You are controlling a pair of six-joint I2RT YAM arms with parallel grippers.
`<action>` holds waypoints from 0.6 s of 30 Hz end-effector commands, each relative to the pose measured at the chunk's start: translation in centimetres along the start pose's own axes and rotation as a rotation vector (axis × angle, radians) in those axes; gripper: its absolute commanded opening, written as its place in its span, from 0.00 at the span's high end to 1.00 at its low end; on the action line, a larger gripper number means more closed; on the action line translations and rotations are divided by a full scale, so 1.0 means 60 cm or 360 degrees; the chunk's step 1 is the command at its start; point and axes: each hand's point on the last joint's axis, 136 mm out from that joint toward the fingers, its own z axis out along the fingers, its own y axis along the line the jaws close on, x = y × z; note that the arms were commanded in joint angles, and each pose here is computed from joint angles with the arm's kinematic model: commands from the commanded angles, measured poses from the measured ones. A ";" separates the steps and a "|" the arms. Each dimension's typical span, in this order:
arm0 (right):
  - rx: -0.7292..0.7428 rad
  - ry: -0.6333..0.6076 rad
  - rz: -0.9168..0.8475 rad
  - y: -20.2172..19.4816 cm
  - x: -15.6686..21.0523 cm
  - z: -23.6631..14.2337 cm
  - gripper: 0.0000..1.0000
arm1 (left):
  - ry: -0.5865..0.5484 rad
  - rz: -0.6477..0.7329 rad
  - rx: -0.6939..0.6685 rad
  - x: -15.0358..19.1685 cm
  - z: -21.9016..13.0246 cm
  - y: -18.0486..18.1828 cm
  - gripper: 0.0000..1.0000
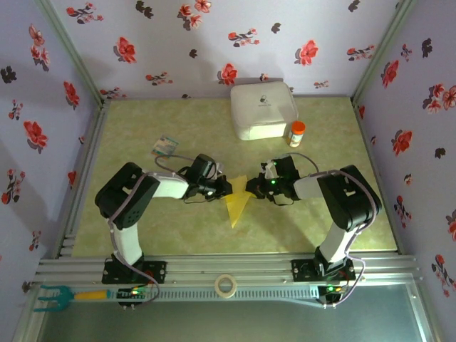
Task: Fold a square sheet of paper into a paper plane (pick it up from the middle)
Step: Fold the wing for the fifth time at the center of the table.
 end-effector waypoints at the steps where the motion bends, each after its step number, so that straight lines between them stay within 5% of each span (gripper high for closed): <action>1: -0.0045 -0.0022 -0.0013 0.010 -0.007 -0.003 0.92 | -0.0007 0.0068 0.0020 -0.004 -0.024 -0.022 0.94; 10: -0.0064 -0.0117 0.0053 0.012 -0.009 -0.014 0.96 | -0.0095 0.0194 0.0080 -0.017 -0.071 -0.079 0.78; 18: -0.0046 -0.0434 0.0315 0.003 -0.024 -0.044 0.95 | -0.0135 0.0534 -0.0027 0.031 -0.087 -0.105 0.67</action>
